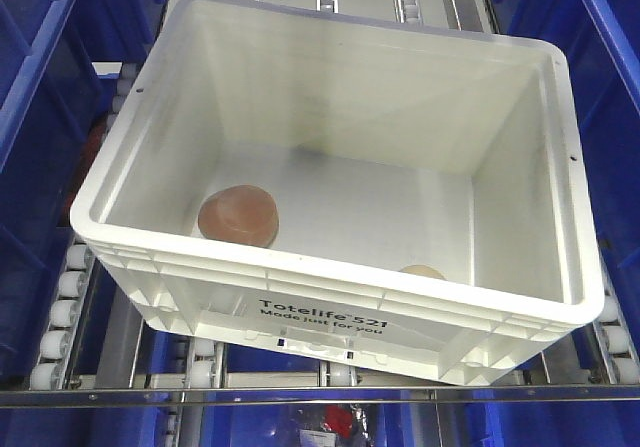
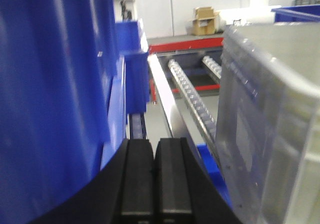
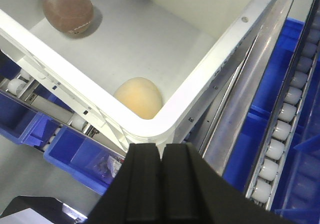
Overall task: Place moving items into box and shelve
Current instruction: 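Withdraw both grippers from the tote rims, away from the shelf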
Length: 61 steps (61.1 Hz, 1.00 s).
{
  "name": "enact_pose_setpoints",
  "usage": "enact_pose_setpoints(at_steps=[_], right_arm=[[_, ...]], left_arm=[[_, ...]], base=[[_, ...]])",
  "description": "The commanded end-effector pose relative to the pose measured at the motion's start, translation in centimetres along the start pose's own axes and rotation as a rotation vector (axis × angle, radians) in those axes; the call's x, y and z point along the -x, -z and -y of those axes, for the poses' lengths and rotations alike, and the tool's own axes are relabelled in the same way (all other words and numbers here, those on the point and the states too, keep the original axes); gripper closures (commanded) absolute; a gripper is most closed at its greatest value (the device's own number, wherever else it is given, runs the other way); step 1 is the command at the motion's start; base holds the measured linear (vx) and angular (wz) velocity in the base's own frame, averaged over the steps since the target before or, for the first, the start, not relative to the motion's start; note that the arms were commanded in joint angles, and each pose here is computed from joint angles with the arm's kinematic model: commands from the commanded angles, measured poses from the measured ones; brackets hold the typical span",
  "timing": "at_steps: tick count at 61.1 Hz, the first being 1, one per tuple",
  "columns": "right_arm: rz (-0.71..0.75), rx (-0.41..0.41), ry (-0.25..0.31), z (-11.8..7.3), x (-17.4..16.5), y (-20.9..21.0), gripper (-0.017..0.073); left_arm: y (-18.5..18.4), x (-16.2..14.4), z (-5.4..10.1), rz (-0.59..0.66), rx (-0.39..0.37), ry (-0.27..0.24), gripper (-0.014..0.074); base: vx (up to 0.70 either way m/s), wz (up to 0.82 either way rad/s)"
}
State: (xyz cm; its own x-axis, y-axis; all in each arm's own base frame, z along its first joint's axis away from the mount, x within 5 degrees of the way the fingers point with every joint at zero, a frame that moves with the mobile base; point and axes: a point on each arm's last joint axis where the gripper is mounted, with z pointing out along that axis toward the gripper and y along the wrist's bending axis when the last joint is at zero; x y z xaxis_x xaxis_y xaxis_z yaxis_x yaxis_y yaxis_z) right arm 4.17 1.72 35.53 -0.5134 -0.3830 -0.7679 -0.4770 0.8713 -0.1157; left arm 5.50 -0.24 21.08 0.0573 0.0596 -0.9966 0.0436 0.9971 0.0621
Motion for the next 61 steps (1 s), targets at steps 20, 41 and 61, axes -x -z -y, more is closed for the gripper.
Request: enact_pose_setpoints(at_steps=[20, 41, 61], right_arm=[[0.077, -0.015, 0.002, 0.2, 1.1, 0.4, 0.0575], [0.077, -0.015, 0.002, 0.2, 1.1, 0.4, 0.0575], [0.077, -0.015, 0.002, 0.2, 1.1, 0.4, 0.0575]], left_arm=[[0.0, -0.4, -0.2, 0.127, 0.057, 0.079, 0.0617], [0.0, -0.4, -0.2, 0.124, 0.053, 0.086, 0.0616], [0.0, -0.4, -0.2, 0.124, 0.053, 0.087, 0.0616]], base=[[0.00, 0.00], [0.00, 0.00], [0.00, 0.00]])
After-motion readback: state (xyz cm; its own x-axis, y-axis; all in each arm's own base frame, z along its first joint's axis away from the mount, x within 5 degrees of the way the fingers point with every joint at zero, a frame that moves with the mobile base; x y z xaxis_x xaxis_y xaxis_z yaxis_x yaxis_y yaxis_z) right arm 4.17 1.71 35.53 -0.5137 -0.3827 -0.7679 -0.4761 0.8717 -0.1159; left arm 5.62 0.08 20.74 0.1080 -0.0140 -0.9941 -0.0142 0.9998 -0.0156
